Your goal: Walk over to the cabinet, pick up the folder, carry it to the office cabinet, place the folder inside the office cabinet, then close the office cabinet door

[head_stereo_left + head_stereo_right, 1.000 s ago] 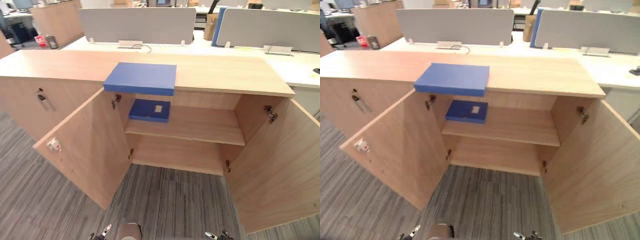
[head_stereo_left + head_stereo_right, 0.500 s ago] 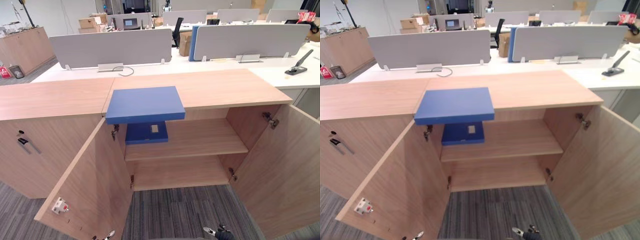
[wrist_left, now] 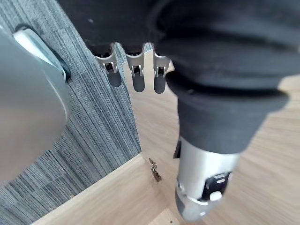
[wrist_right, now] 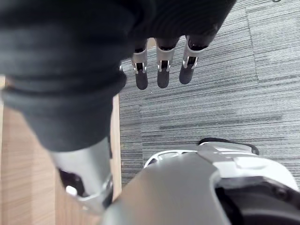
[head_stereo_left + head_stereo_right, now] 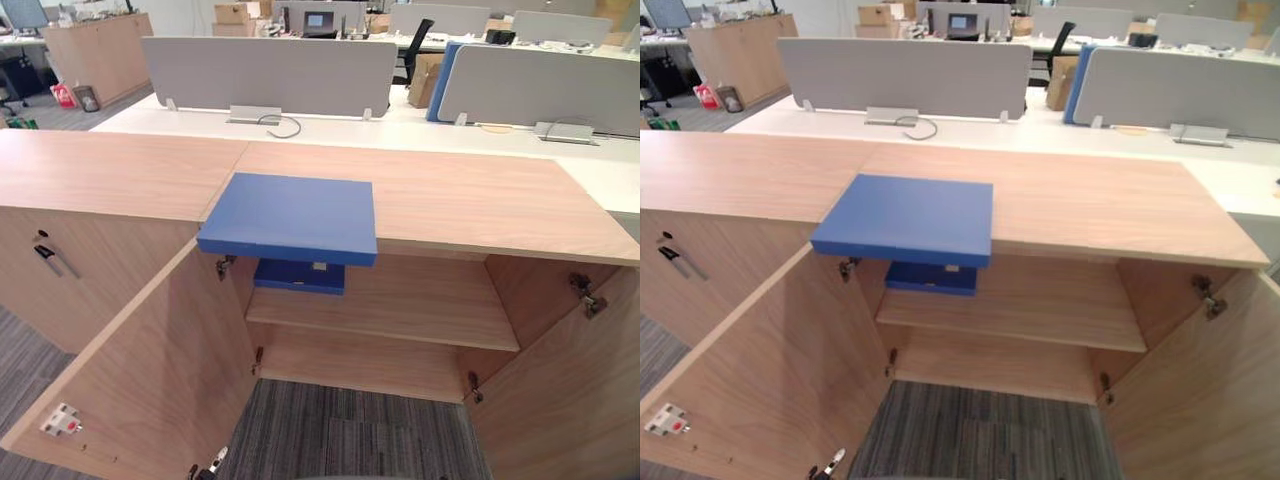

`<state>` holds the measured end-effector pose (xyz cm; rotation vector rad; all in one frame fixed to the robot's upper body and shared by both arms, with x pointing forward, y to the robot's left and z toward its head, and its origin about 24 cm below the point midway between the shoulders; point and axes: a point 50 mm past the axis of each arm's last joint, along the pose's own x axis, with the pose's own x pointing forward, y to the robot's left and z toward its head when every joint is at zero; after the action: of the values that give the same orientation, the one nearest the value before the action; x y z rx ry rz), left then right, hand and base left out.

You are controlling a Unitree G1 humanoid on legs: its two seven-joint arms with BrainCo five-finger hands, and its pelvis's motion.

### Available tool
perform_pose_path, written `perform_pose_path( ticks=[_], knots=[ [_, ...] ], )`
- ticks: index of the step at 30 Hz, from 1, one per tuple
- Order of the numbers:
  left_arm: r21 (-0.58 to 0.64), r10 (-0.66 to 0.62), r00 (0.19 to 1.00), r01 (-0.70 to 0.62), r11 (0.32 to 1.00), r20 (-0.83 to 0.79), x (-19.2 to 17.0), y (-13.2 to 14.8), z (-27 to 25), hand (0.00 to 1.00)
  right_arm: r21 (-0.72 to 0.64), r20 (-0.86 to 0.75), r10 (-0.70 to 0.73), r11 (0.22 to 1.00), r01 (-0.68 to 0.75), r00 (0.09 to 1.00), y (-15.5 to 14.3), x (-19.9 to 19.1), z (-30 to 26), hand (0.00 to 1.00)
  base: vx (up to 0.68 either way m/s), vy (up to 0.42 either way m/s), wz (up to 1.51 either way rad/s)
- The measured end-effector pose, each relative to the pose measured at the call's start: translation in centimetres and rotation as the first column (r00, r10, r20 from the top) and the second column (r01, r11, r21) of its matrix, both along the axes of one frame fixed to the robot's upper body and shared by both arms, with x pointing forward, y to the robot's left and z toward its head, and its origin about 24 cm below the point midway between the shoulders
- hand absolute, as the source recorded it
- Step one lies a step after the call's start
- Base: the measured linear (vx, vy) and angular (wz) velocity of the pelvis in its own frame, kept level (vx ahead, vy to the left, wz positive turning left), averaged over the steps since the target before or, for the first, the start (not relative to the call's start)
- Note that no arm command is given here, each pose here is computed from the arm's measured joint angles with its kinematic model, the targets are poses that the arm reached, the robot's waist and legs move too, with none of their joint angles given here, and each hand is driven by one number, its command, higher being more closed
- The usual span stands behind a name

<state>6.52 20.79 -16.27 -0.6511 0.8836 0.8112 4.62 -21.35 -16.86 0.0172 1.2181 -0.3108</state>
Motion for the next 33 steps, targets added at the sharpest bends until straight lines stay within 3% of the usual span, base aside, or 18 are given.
perform_pose_path(
  ticks=[4,9,13,16,21,24,27,33],
  knots=[
    [-0.013,-0.01,0.998,0.011,1.0,0.063,1.4,-0.1,0.4,0.0,-0.004,0.009,-0.032,0.999,0.032,0.999,-0.2,0.2,0.1,0.0,0.1,-0.021,0.11],
    [0.044,-0.143,0.93,0.137,0.99,0.338,7.0,-1.5,3.9,0.0,-0.019,0.055,-0.04,0.999,0.042,0.998,-0.6,2.1,0.4,0.0,0.06,0.15,0.02],
    [0.188,-0.253,0.801,0.178,0.966,0.542,10.2,-1.3,8.9,0.0,-0.017,0.076,0.0,1.0,0.001,0.997,0.2,2.6,0.4,0.0,0.03,0.15,0.04],
    [0.383,-0.43,0.639,0.22,0.897,0.638,12.0,-2.0,14.0,0.0,-0.029,0.081,0.044,0.999,-0.042,0.996,0.4,2.6,0.5,0.0,0.0,0.081,0.2],
    [0.517,-0.518,0.365,0.109,0.849,0.773,13.3,-3.4,21.8,0.0,-0.032,0.066,0.077,0.997,-0.075,0.995,0.5,2.2,0.5,0.0,-0.01,-0.023,0.2],
    [0.585,-0.571,0.256,0.028,0.811,0.78,13.1,-4.2,25.1,0.0,-0.031,0.059,0.081,0.996,-0.079,0.995,0.5,1.9,0.4,0.0,-0.01,-0.065,0.1],
    [0.623,-0.596,0.246,-0.046,0.781,0.765,12.8,-4.2,26.3,0.0,-0.028,0.058,0.08,0.997,-0.079,0.995,0.6,1.9,0.4,0.0,-0.02,-0.054,-0.02],
    [0.685,-0.6,0.346,-0.231,0.691,0.721,11.4,-3.2,28.0,0.0,-0.004,0.075,0.072,0.997,-0.071,0.995,1.5,2.4,0.4,0.0,-0.04,0.005,0.06]
  ],
)
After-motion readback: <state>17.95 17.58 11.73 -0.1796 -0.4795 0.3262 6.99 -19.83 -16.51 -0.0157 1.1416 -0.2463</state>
